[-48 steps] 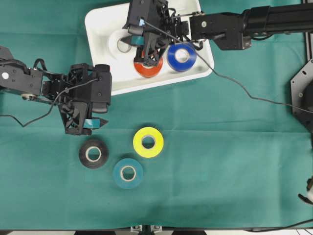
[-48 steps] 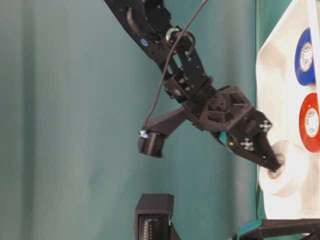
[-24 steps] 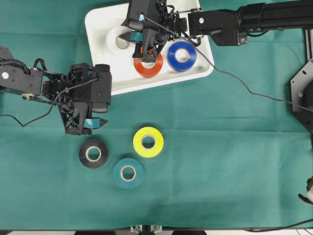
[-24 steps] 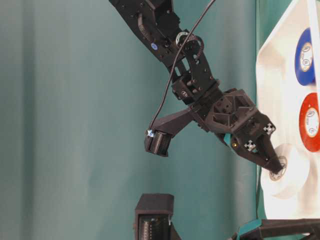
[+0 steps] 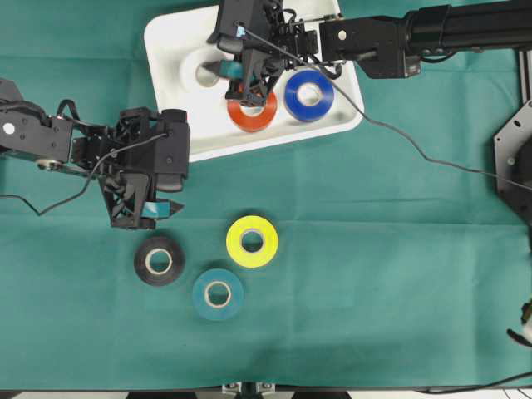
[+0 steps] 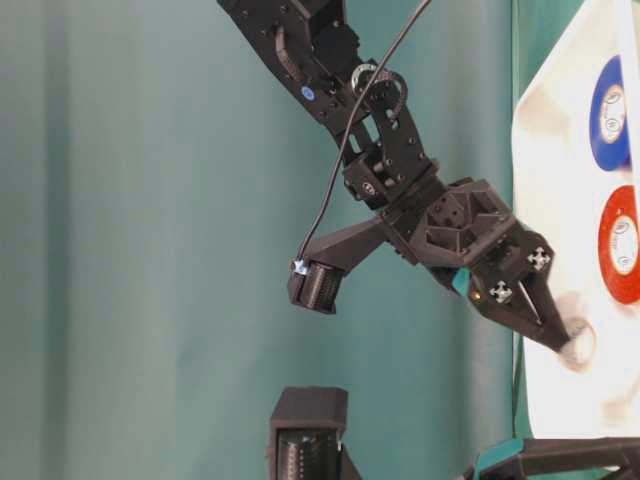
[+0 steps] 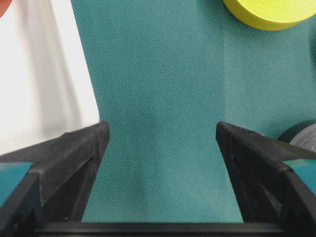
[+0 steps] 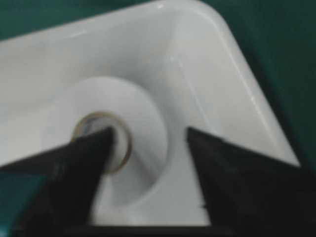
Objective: Put the tape alternately from left to right into the white case.
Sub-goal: 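Carry the white roll with the right gripper into the tray's left side, then release the white roll and withdraw the right gripper from the tray, then lower the left gripper onto the black tape roll and grasp it, then carry the black roll with the left gripper into the tray's lower left, then release the black roll and pull the left gripper back out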
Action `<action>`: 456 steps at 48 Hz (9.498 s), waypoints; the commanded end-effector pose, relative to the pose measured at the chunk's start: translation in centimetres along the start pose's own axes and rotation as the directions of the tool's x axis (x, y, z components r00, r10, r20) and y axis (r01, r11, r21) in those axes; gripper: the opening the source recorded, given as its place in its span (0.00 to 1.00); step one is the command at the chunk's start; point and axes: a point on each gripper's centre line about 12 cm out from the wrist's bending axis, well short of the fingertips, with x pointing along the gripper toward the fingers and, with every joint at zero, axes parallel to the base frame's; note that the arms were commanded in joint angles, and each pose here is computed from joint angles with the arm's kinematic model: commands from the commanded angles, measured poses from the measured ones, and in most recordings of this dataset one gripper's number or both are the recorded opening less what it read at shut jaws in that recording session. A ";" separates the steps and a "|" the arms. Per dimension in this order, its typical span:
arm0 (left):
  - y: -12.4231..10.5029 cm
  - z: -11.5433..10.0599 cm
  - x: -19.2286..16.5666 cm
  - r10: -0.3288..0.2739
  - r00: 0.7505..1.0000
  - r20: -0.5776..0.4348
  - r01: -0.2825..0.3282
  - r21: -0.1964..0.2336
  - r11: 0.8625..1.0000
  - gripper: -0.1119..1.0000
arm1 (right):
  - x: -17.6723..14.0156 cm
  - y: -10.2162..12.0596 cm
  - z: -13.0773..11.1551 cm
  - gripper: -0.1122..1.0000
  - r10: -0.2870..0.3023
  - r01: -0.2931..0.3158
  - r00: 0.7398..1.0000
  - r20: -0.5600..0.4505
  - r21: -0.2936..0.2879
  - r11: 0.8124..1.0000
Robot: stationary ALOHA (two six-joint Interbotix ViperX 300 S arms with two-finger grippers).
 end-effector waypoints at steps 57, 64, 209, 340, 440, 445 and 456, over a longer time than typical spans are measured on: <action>-0.1 0.8 -0.6 -0.003 0.999 0.038 0.003 -0.002 1.000 0.69 | -9.3 10.4 -0.4 0.83 0.207 -0.200 0.978 0.040 -0.127 0.972; 0.0 0.6 -0.6 -0.002 0.999 0.035 0.002 -0.003 1.000 0.69 | -9.4 11.2 -1.1 0.83 0.222 -0.217 0.975 0.023 -0.139 0.966; -7.3 -2.6 1.3 -0.109 0.987 -0.115 0.081 -0.227 0.970 0.69 | -10.3 11.8 -5.8 0.83 0.236 -0.246 0.968 -0.087 -0.141 0.959; 11.2 2.2 -2.5 0.238 0.948 0.212 -0.224 -0.089 0.971 0.07 | -10.2 11.9 -5.1 0.83 0.237 -0.245 0.969 -0.070 -0.140 0.959; 5.6 2.8 -4.3 0.120 0.969 0.217 -0.127 0.018 0.992 0.45 | -10.2 11.9 -5.3 0.83 0.237 -0.246 0.968 -0.076 -0.140 0.959; 4.3 2.2 -4.1 0.090 0.975 0.205 -0.102 0.050 0.993 0.45 | -10.2 11.9 -5.3 0.83 0.238 -0.246 0.968 -0.076 -0.142 0.959; 1.5 1.1 -3.6 0.027 0.984 0.178 -0.047 0.111 0.993 0.44 | -10.2 11.9 -5.3 0.83 0.238 -0.246 0.968 -0.076 -0.142 0.959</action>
